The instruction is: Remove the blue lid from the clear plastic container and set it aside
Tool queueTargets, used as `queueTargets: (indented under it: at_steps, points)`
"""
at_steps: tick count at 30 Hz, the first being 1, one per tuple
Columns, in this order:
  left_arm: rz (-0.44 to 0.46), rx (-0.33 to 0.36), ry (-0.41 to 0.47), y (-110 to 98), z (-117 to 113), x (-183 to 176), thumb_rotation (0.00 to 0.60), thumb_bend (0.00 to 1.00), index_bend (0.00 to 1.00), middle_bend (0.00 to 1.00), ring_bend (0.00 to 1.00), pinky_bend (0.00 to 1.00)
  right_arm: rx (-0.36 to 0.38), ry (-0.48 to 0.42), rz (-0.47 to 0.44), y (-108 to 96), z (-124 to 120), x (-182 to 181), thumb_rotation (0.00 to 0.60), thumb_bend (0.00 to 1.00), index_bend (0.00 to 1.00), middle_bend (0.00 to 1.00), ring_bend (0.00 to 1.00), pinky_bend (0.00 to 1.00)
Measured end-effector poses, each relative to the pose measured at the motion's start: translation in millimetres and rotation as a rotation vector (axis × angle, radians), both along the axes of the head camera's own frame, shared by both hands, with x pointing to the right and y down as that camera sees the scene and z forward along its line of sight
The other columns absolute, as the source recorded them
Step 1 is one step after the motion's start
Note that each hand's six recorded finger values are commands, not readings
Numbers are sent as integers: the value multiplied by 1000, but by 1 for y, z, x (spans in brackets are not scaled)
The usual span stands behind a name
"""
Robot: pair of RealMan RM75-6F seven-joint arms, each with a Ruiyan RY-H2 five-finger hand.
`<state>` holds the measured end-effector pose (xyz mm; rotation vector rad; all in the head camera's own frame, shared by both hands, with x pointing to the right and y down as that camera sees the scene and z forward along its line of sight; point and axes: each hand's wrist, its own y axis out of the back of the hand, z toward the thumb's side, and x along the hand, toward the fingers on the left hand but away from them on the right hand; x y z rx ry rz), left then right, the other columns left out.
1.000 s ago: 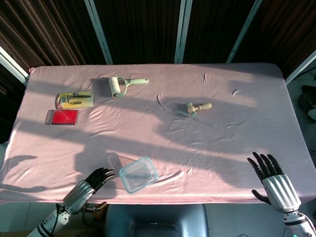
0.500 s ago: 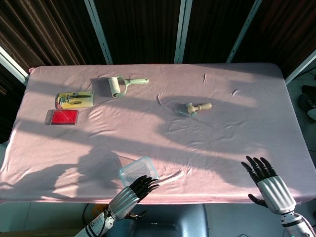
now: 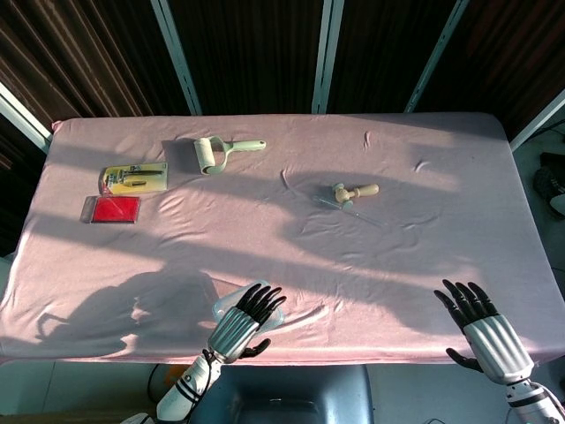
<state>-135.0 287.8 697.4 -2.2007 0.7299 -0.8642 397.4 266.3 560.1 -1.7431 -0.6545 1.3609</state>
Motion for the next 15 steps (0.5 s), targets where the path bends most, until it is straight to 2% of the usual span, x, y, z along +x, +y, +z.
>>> queueTargets:
  at_steps: [4,11,15]
  points:
    - [0,0,-64,-6,6,-12,600,280,0,0,0,0,-4,4,-3,1,2,-1,600,268,0,0,0,0]
    - [-16,-11,-90,-17,0,-21,600,280,0,0,0,0,-7,10,-2,1,3,-2,600,269,0,0,0,0]
    - [-16,-66,-103,-19,0,-25,600,284,0,0,0,0,-11,13,-2,1,5,-2,600,268,0,0,0,0]
